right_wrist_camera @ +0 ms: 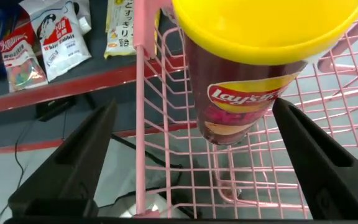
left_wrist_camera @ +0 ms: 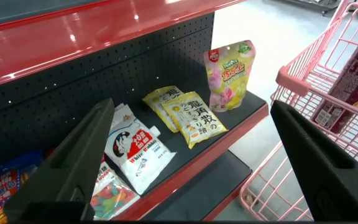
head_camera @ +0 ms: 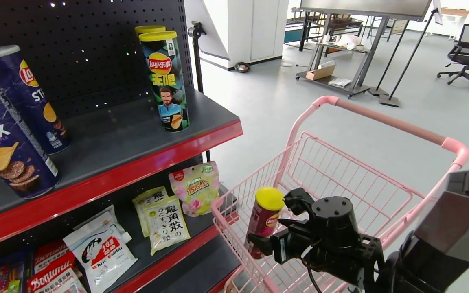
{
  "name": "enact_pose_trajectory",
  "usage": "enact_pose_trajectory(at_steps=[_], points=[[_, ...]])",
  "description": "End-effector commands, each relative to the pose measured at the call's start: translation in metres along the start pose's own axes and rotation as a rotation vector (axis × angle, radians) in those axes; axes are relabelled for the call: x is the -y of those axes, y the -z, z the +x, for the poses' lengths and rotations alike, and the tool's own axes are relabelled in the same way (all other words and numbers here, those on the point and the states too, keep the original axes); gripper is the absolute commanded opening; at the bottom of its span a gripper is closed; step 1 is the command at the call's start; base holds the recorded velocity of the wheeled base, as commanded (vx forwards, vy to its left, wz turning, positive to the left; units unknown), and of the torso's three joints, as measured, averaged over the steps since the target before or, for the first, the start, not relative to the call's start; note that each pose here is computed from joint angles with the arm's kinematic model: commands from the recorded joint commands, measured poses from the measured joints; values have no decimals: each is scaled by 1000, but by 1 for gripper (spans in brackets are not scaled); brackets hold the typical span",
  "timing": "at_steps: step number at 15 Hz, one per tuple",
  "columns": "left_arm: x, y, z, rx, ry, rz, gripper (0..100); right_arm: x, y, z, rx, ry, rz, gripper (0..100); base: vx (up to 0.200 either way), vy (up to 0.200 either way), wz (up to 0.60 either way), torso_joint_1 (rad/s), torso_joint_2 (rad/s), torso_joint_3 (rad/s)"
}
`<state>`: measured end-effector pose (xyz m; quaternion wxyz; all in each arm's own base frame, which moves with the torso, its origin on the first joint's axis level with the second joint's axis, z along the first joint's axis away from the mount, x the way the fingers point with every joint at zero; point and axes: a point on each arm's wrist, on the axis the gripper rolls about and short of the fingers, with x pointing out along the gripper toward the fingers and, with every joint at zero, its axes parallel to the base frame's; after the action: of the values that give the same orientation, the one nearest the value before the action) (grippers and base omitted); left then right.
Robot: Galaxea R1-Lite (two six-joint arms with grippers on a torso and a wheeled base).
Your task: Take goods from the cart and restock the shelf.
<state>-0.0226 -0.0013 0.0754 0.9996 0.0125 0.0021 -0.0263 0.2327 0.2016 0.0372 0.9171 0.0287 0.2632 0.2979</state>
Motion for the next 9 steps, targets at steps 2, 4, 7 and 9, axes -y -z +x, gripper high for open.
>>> enact_pose_trajectory(at_steps=[2, 4, 7, 9], points=[[0, 0, 0, -1, 0, 1, 100, 4, 2, 11, -2, 12, 4, 100, 0, 0, 0, 0, 0, 0], [0, 0, 0, -1, 0, 1, 100, 9, 4, 16, -9, 27, 10, 100, 0, 0, 0, 0, 0, 0], [0, 0, 0, -1, 1, 1, 100, 10, 4, 16, -8, 32, 10, 100, 0, 0, 0, 0, 0, 0], [0, 0, 0, -1, -2, 1, 100, 19, 5, 19, -11, 69, 12, 100, 0, 0, 0, 0, 0, 0]])
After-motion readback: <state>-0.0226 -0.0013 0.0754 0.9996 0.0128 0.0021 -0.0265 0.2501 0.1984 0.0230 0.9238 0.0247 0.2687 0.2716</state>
